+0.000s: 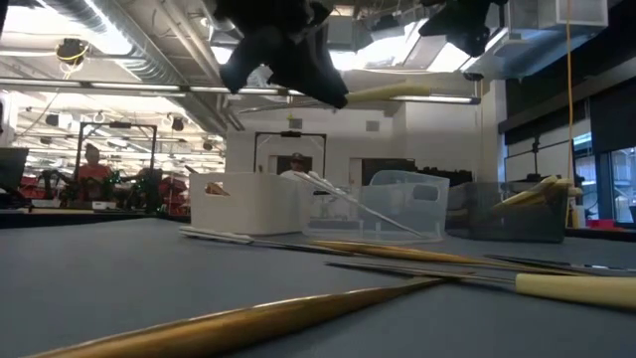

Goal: Sort silverware by color (type)
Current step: Put the yellow knife into the black bin

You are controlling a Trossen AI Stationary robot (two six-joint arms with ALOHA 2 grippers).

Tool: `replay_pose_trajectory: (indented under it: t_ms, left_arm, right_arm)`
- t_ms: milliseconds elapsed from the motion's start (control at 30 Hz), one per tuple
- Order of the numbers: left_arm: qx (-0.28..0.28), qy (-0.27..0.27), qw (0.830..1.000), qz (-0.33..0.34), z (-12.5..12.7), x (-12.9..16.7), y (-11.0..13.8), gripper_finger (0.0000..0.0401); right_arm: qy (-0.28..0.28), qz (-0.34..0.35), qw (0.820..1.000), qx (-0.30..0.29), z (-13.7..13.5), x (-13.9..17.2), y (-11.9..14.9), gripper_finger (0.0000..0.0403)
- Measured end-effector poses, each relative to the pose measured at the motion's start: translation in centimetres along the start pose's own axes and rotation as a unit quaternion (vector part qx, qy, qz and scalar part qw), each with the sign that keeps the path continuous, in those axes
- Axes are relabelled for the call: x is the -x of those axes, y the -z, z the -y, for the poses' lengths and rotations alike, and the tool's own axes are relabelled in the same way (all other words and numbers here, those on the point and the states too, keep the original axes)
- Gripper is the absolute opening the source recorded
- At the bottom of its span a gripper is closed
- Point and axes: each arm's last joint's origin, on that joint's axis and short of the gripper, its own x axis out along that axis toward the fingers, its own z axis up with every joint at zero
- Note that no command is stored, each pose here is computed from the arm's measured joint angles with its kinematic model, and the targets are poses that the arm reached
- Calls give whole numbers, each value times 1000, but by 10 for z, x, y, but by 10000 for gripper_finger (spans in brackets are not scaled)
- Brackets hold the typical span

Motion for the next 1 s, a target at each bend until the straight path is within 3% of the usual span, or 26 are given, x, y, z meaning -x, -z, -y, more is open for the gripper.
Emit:
replay_pose_trajectory:
  t_ms: [433,867,1000]
  left_arm:
    - [-109,-48,993,-25,-15,-7,5,40]
    - [-114,-59,992,-18,-17,-7,3,40]
    - [-139,-60,988,-18,-17,-6,2,40]
  right_arm:
    - [25,-36,999,-27,5,-36,4,154]
    - [42,-66,997,-29,10,-66,10,154]
    - [47,-75,996,-29,12,-73,12,154]
